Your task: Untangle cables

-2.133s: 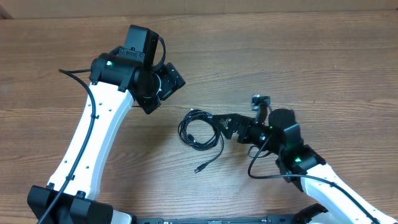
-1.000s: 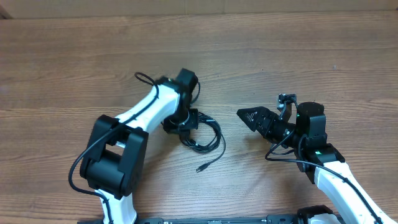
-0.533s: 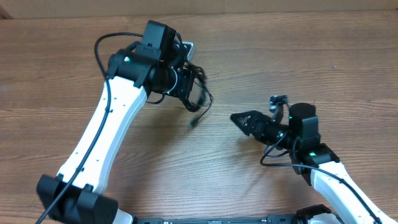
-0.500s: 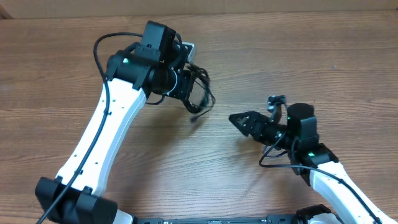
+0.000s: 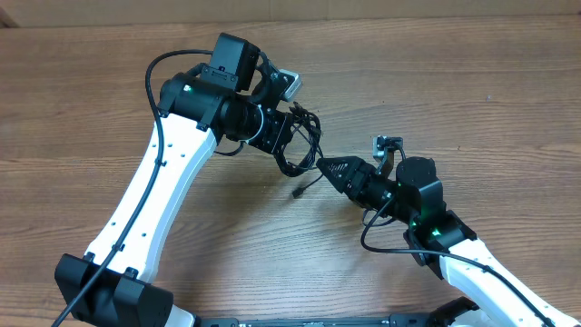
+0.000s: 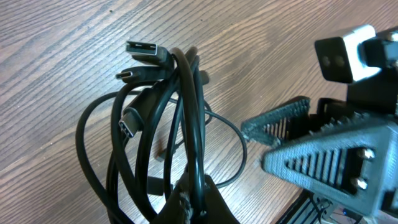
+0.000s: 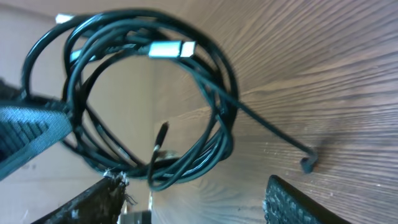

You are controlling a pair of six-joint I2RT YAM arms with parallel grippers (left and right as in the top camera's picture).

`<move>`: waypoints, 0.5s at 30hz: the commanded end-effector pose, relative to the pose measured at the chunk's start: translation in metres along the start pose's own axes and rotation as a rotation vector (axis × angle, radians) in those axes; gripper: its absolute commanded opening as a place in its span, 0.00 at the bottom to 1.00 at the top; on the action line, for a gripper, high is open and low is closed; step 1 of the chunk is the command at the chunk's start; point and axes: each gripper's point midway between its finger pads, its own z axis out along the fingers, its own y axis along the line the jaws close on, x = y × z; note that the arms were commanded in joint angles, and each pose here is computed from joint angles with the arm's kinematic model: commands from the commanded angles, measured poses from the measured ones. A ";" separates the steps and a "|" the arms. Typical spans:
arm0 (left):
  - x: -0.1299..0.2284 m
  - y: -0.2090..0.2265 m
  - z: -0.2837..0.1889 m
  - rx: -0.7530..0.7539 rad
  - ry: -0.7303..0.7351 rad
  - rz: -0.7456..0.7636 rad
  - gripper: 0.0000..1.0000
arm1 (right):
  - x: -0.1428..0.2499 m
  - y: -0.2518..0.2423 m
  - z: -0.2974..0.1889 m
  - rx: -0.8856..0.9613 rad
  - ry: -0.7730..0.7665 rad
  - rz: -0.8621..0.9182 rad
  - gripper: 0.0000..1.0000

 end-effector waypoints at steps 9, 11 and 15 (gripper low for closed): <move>0.011 -0.007 -0.002 0.039 0.040 0.089 0.04 | 0.001 -0.032 0.016 0.102 0.027 -0.377 1.00; 0.017 -0.008 -0.002 0.043 0.062 0.106 0.04 | 0.002 -0.033 0.019 0.093 0.035 -0.377 1.00; 0.018 -0.021 -0.003 0.117 0.062 0.140 0.04 | 0.014 -0.015 0.024 -0.027 0.103 -0.399 0.96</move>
